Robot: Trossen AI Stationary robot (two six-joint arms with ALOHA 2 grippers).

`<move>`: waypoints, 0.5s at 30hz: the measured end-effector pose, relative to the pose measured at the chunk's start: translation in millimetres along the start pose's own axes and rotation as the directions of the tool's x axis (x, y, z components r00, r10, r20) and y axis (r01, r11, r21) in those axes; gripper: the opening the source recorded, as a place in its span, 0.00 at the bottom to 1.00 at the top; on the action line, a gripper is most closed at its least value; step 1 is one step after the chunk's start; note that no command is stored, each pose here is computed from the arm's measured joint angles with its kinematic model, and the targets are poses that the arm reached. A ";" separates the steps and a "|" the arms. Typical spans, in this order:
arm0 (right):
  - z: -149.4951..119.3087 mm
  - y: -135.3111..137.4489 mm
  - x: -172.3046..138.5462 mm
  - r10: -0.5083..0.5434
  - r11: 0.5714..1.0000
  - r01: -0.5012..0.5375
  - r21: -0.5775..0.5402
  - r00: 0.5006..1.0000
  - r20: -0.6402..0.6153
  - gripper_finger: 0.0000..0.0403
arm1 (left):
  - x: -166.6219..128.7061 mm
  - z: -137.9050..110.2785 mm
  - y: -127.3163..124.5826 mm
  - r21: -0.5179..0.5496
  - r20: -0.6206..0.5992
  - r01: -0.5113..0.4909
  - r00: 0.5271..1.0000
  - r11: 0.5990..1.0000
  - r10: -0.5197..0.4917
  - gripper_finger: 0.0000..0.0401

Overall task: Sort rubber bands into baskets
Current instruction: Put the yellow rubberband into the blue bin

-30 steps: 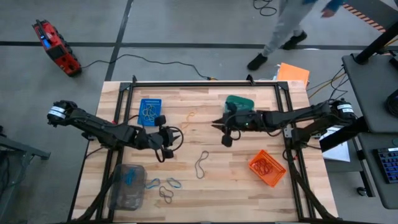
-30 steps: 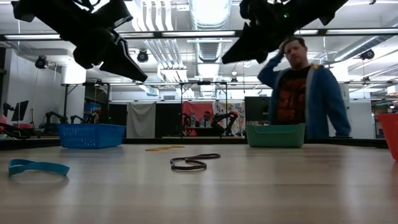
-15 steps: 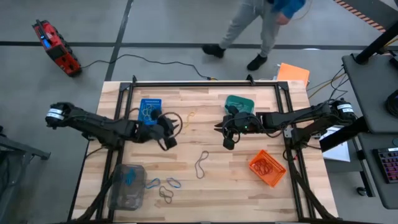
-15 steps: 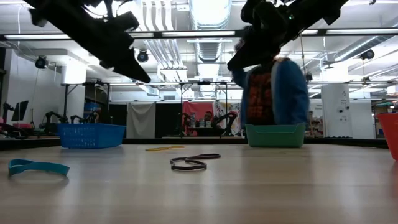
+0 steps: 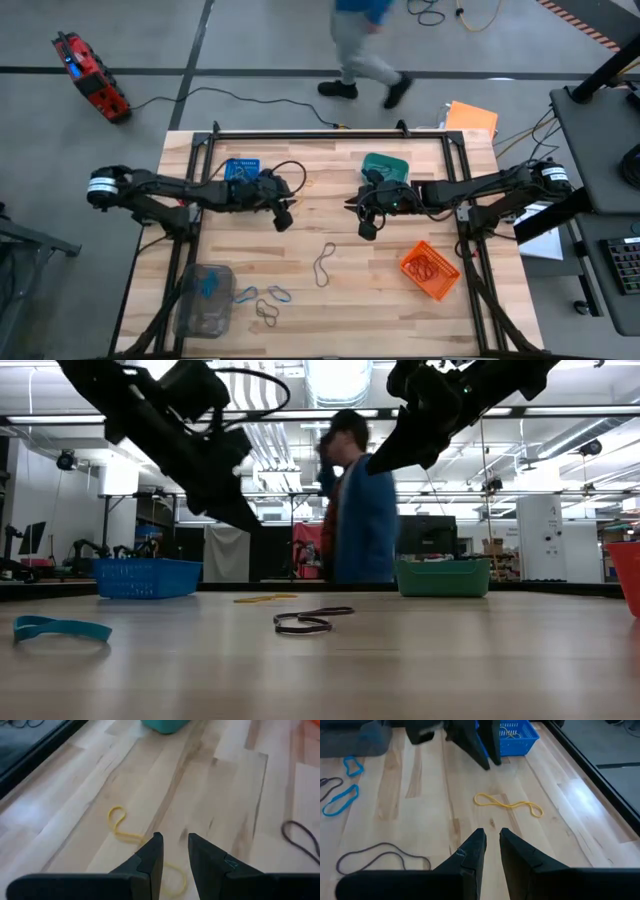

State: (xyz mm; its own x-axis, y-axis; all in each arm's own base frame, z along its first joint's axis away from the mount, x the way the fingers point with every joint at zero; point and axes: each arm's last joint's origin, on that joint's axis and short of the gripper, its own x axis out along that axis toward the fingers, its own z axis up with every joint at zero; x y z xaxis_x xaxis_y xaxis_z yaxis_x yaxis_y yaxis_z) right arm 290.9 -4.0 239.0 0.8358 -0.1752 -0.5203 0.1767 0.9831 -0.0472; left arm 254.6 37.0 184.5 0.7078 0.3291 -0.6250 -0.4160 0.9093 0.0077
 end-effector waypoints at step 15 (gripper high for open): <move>-5.4 -0.2 1.0 -0.005 1.000 0.005 -0.006 1.000 -0.015 0.13 | 53.5 2.6 5.3 -0.117 -0.096 -0.083 0.993 0.990 0.072 0.27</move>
State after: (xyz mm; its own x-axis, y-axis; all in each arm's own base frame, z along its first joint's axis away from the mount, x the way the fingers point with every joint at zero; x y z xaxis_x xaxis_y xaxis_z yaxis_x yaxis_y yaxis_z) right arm 288.8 -4.1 233.9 0.8269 -0.1793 -0.5330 0.1776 0.9826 -0.0552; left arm 291.8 60.2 153.1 0.6178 0.3676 -0.6951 -0.5375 0.8427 -0.0321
